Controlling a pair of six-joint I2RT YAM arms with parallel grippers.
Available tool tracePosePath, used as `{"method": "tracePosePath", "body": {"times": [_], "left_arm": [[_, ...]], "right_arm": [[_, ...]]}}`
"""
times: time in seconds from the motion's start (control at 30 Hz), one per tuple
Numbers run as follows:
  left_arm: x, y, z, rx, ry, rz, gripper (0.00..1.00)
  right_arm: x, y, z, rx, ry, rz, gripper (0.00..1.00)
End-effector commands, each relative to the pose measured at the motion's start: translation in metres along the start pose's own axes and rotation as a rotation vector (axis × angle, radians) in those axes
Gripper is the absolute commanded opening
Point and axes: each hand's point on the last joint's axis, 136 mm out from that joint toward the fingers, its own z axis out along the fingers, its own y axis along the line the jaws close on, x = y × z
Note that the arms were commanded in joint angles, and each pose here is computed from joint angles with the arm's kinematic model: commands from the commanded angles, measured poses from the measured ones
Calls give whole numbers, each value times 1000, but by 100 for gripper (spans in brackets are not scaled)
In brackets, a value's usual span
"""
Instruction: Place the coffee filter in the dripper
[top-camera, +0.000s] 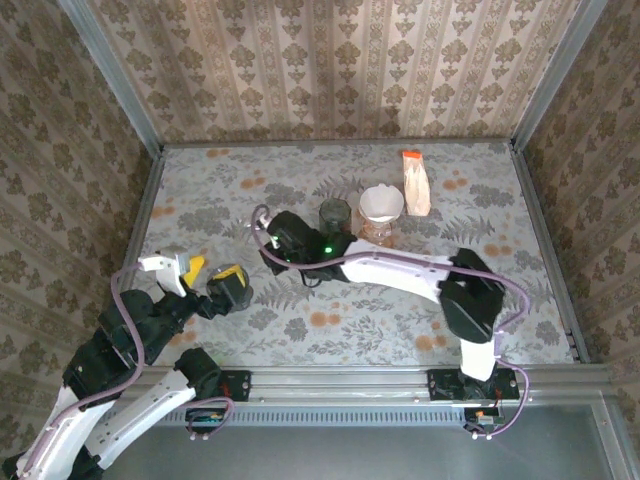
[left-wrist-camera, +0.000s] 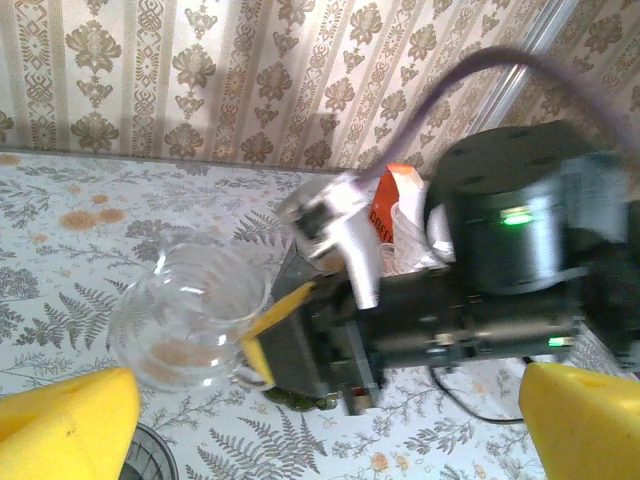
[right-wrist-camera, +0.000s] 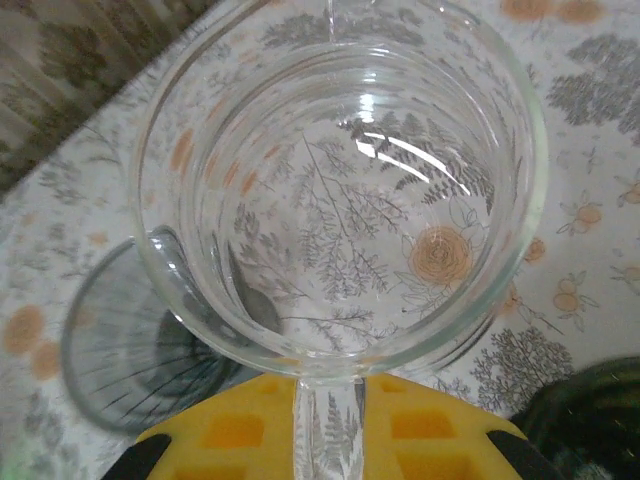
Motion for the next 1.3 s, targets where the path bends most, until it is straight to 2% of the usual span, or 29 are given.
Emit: {"method": "tracePosePath", "body": {"times": [0.0, 0.27, 0.4, 0.57, 0.97, 1.13, 1.27], "left_arm": [[-11, -1, -5, 6, -47, -31, 100], [-2, 0, 1, 3, -28, -34, 100], [6, 0, 7, 9, -12, -42, 100], [9, 1, 11, 8, -7, -47, 100], [12, 1, 11, 6, 3, -52, 100], [11, 1, 12, 6, 0, -50, 100], [12, 0, 13, 9, 3, -49, 100]], "right_arm": [[-5, 10, -44, -19, -65, 3, 10], [98, -37, -127, 126, 45, 51, 10], [139, -61, -149, 199, 92, 87, 10], [179, -81, -146, 259, 138, 106, 9], [207, -74, -122, 239, 204, 96, 11], [218, -74, -122, 248, 235, 99, 21], [221, -74, -124, 261, 244, 98, 41]]}}
